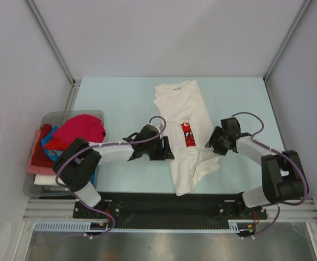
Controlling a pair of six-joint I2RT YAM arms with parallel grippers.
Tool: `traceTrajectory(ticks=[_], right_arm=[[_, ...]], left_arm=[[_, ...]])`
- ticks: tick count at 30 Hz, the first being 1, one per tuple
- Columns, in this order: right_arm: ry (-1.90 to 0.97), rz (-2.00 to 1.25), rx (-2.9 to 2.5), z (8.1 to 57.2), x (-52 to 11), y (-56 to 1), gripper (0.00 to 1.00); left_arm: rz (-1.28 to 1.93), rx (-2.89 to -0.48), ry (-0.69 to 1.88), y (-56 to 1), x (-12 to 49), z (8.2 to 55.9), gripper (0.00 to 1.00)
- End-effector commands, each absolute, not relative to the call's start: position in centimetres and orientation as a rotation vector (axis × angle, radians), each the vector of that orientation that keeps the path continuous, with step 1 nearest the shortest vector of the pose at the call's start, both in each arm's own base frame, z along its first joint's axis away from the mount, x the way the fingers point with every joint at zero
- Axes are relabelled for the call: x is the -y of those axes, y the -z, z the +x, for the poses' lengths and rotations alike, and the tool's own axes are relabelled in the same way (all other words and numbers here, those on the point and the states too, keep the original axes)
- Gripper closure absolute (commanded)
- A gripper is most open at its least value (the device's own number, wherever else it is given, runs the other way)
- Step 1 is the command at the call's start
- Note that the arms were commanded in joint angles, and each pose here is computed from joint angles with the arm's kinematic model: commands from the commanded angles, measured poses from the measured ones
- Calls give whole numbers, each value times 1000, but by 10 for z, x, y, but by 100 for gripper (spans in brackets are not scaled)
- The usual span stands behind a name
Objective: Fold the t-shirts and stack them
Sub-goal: Fold the tshirt
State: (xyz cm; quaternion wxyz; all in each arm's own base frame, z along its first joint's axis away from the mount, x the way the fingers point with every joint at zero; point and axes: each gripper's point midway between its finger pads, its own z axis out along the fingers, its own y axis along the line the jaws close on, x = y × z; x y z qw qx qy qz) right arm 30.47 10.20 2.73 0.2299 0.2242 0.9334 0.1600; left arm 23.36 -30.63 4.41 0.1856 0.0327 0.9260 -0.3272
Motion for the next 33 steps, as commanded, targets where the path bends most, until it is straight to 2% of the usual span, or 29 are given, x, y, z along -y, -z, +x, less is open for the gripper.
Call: traceTrajectory(ticks=[1,5,8,9,14,18,25,28,30,32,33], right_arm=[[-368,688,-2648,263,-108,-13,44],[-369,615,-2662,257,-134,-14,44],[-379,613,-2664,260,-140,-13,44],[-346,614,-2654,262,-138,-13,44],[-361,608,-2638,264,-145,-16,44],[-395,588,-2634,264,-162,-18,44],[-406,519,-2611,263,-189,-36,43],[-352,515,-2574,259,-176,-52,41],[-286,519,-2564,251,-160,-58,36],[-274,507,-2544,237,-148,-71,36],[-266,502,-2536,232,-144,-74,36]], left_arm=[[97,-2624,990,-31,322,236,37],[87,-2634,920,-24,326,258,40],[64,-2661,916,-16,323,269,58],[48,-2662,924,-15,319,273,67],[-2,-2664,888,-9,301,286,91],[-41,-2669,842,-7,275,293,95],[-69,-2647,735,-17,235,308,91],[-27,-2655,709,-21,231,303,70],[-9,-2639,715,-28,228,296,51],[-3,-2643,711,-27,221,281,42],[4,-2607,722,-40,220,279,41]])
